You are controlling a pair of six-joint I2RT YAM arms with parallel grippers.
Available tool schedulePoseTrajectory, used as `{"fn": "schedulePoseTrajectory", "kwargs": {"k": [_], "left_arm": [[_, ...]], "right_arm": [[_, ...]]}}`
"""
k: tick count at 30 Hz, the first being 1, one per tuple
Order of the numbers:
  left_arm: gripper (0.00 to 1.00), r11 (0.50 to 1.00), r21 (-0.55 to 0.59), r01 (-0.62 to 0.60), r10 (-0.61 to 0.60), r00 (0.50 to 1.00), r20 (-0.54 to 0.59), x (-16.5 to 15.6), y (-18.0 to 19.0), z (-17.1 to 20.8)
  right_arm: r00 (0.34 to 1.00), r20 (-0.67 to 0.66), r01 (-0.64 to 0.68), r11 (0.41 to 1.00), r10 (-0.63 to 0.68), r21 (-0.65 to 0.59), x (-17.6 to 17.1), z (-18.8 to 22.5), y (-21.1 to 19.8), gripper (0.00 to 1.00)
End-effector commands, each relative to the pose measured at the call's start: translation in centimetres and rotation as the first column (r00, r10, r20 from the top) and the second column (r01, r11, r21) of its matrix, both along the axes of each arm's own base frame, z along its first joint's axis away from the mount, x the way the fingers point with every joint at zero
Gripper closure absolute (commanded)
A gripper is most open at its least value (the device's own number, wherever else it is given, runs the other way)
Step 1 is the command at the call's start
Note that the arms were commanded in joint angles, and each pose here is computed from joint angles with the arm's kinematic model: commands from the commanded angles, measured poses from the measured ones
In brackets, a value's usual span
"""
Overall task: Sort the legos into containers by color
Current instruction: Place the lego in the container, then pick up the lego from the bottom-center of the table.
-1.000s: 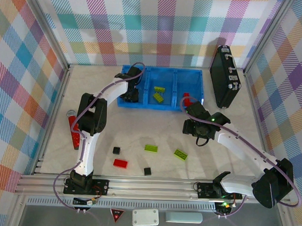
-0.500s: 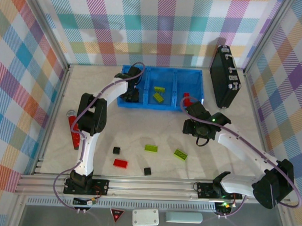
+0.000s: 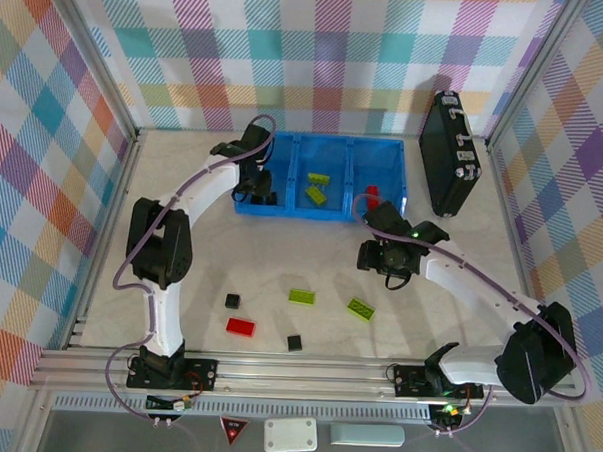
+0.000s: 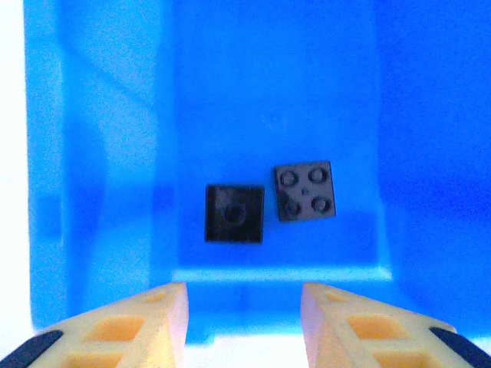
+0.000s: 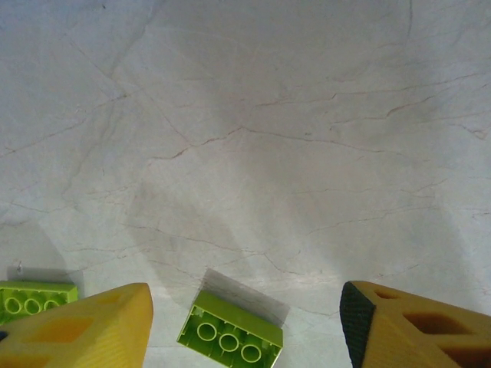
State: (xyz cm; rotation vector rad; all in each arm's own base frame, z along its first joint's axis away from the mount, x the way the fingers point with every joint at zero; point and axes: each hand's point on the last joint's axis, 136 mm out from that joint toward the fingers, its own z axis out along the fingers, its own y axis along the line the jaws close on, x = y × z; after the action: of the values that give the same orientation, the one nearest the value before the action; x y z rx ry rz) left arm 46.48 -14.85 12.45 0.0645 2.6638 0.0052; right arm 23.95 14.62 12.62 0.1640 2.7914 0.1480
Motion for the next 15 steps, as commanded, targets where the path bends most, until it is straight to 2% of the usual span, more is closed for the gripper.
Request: {"fn": "schedulePoseTrajectory", "kwargs": {"k": [1,9,15], "left_arm": [[0.57,0.999,-0.038,-0.016,0.016,1.000,0.004,-1.7,0.5,1.3],[0.57,0.999,-0.033,-0.010,0.011,1.000,0.006,-5.4,2.0,3.6],[0.56,1.000,0.000,0.006,-0.006,1.000,0.026,-8.1,3.4,5.9]], "right_arm": [[0.998,-0.061,-0.005,1.000,0.006,0.020,-0.9,-1.1,0.6,0.32],[0.964,-0.257,0.103,0.984,-0.063,0.146,-3.3,-4.1,3.3,0.30],[0.929,-0.344,0.186,0.975,-0.135,0.119,-4.8,-4.8,3.9,0.28]]}}
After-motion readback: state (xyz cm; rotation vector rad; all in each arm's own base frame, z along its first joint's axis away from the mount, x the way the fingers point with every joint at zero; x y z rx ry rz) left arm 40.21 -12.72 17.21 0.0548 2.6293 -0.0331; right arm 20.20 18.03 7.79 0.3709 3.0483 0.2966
